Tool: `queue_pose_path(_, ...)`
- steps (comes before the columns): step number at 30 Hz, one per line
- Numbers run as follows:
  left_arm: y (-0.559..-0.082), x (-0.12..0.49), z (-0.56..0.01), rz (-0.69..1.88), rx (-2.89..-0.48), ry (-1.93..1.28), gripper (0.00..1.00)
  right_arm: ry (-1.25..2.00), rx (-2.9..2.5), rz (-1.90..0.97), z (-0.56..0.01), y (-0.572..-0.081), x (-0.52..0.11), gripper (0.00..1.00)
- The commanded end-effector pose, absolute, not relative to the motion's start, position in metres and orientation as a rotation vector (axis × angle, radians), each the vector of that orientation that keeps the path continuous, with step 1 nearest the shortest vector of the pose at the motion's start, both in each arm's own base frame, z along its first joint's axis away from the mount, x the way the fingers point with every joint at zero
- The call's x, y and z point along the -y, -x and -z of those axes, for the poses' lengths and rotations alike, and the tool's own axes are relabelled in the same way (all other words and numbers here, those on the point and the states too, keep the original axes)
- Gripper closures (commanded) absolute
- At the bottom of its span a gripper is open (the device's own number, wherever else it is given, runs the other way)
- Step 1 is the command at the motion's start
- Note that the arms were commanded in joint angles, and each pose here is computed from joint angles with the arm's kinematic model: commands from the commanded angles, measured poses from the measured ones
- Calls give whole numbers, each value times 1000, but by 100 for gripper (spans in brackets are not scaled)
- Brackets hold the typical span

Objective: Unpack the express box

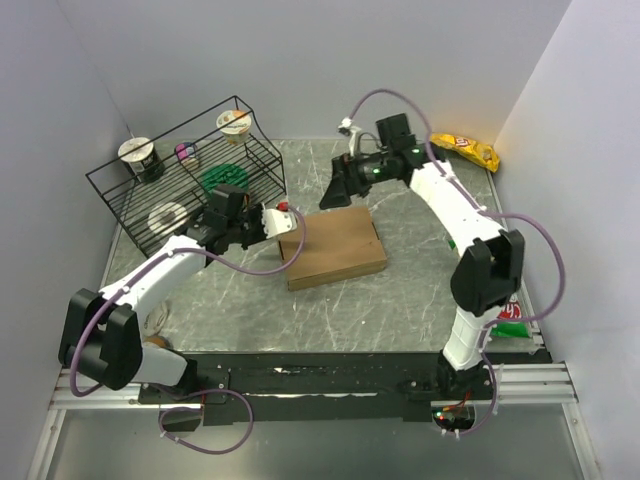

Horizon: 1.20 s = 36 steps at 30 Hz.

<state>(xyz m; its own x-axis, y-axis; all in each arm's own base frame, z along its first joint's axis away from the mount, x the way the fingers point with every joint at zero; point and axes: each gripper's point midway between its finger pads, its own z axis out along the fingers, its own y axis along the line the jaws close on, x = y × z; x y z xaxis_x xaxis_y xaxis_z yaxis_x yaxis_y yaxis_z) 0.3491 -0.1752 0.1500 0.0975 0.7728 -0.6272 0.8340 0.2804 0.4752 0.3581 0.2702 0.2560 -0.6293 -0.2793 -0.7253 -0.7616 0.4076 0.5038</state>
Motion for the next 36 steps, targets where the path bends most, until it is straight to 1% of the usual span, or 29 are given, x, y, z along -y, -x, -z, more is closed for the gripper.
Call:
queue_pose_path(1,-370,187,-195,27,-1607,-1305,99,869,-2059,-1326,-285,-348,-301,5)
queue_pose_path(9,-356,211,-204,28,-1533,-1341,99,850,-2107,-1297,-272,-347,-309,8)
queue_pose_path(13,-350,226,-213,49,-1504,-1331,99,850,-2154,-1232,-254,-351,-313,11)
queue_pose_path(27,-358,234,-231,25,-1490,-1289,99,898,-2179,-1239,-239,-343,-322,22)
queue_pose_path(30,-356,237,-237,48,-1483,-1287,99,897,-2181,-1238,-237,-343,-322,25)
queue_pose_path(36,-351,244,-245,80,-1468,-1290,99,897,-2175,-1249,-236,-341,-323,38)
